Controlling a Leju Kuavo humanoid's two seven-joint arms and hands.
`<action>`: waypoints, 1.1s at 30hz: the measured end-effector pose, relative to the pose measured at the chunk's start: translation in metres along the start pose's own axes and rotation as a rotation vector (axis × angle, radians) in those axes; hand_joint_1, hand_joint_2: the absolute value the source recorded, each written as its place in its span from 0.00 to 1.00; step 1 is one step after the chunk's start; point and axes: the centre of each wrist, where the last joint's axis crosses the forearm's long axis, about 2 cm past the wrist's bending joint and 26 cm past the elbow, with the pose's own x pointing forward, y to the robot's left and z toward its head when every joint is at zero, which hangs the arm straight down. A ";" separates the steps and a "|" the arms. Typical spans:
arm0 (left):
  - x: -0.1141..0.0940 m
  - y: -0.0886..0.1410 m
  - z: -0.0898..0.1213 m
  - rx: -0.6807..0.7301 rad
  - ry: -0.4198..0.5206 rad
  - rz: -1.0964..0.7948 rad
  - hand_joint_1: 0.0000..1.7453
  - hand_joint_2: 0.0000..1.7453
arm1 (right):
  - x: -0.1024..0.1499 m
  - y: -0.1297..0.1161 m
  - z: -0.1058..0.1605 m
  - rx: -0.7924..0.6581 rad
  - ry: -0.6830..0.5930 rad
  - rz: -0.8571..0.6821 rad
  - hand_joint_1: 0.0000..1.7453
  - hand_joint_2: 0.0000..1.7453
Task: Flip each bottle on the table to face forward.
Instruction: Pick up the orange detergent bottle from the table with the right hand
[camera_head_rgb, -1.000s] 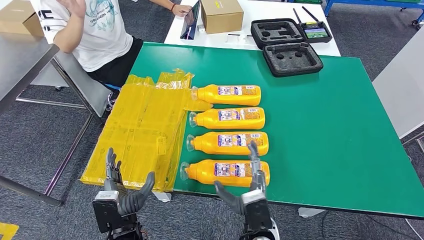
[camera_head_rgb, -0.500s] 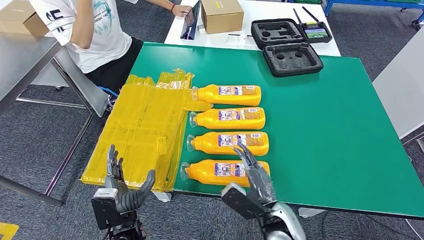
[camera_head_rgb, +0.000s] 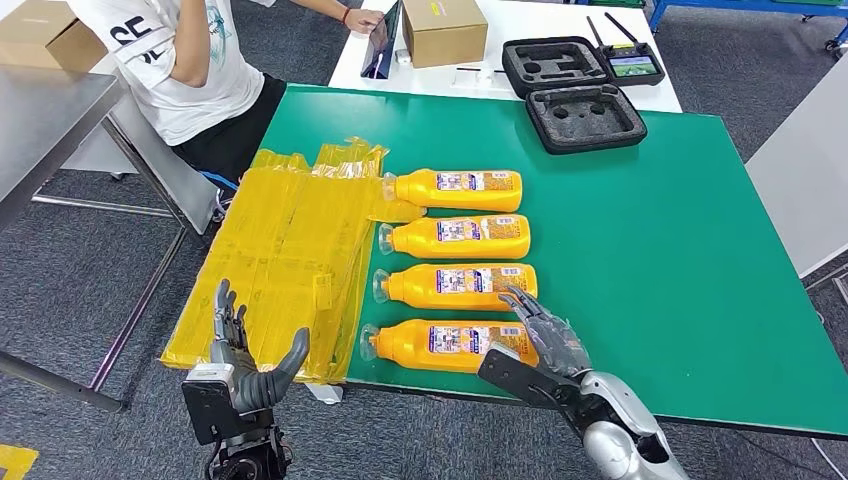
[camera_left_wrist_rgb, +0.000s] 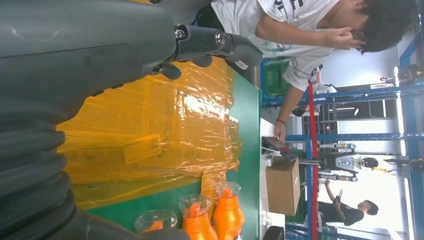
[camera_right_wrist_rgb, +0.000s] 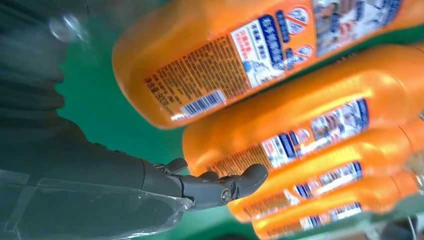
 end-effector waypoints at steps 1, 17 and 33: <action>0.000 0.000 -0.001 0.000 -0.001 0.000 0.00 1.00 | -0.003 0.000 -0.001 0.015 0.000 -0.002 0.00 1.00; -0.006 0.001 -0.003 0.041 -0.010 0.003 0.00 1.00 | -0.016 0.010 -0.010 0.147 -0.034 0.032 0.00 1.00; -0.010 0.000 -0.008 0.041 -0.026 -0.009 0.00 1.00 | -0.023 0.012 -0.021 0.211 -0.037 0.069 0.73 1.00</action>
